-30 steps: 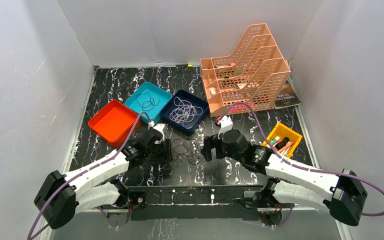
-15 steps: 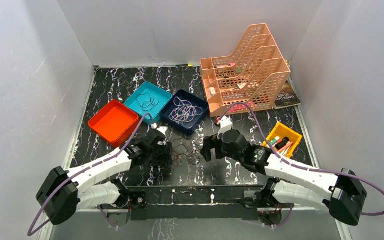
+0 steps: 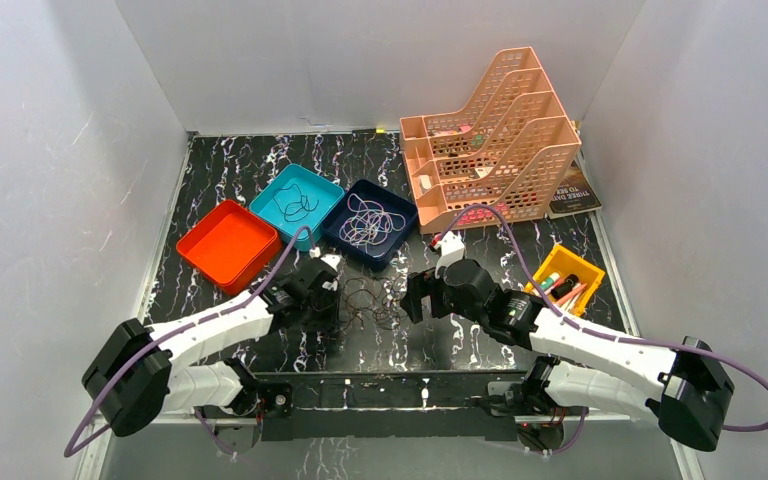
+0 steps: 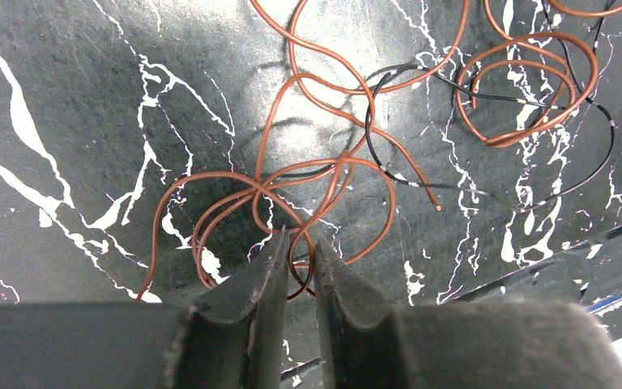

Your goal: Untangle the cables

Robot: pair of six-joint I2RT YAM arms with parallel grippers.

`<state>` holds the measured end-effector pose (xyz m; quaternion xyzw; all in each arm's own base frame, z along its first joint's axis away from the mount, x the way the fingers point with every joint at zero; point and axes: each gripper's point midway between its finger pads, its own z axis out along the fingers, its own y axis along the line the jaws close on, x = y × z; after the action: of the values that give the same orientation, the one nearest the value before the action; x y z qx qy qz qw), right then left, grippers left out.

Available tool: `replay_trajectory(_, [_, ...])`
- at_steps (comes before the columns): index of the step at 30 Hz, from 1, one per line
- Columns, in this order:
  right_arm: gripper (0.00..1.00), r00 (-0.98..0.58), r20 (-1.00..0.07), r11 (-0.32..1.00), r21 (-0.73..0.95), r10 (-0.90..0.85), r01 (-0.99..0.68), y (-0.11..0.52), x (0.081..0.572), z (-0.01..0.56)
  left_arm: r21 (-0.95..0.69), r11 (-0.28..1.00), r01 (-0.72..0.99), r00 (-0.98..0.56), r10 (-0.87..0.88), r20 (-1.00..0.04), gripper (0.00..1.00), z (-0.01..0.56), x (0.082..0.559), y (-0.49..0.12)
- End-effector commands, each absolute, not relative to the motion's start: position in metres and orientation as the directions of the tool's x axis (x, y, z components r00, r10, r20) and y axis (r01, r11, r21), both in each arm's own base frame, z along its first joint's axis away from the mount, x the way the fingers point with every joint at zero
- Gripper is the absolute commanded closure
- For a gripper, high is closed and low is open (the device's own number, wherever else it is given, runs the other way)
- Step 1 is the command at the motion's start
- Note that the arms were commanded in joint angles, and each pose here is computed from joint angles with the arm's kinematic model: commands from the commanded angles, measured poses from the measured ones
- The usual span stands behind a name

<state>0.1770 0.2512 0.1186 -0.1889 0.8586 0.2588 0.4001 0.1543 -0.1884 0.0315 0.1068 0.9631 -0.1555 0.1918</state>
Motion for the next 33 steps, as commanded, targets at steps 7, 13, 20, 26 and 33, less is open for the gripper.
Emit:
replay_trajectory(7, [0.02, -0.581, -0.811, 0.787, 0.313, -0.07, -0.531, 0.255, 0.182, 0.135, -0.254, 0.929, 0.268, -0.854, 0.108, -0.509, 1.0, 0.082, 0.173, -0.191])
replay_trajectory(13, [0.02, -0.553, -0.833, 0.78, 0.328, -0.029, -0.534, 0.256, 0.185, 0.152, -0.219, 0.94, 0.263, -0.814, 0.094, -0.574, 1.0, 0.113, 0.184, -0.184])
replay_trajectory(20, [0.02, -0.485, -0.872, 0.716, 0.378, 0.063, -0.587, 0.272, 0.19, 0.19, -0.226, 0.934, 0.275, -0.731, 0.051, -0.68, 1.0, 0.166, 0.198, -0.181])
replay_trajectory(26, [0.02, -0.431, -0.891, 0.622, 0.419, 0.142, -0.661, 0.298, 0.192, 0.221, -0.256, 0.919, 0.299, -0.665, 0.008, -0.747, 1.0, 0.207, 0.205, -0.184])
replay_trajectory(33, [0.02, -0.348, -0.92, 0.499, 0.389, 0.178, -0.774, 0.326, 0.189, 0.247, -0.299, 0.899, 0.321, -0.601, -0.05, -0.797, 1.0, 0.248, 0.209, -0.186])
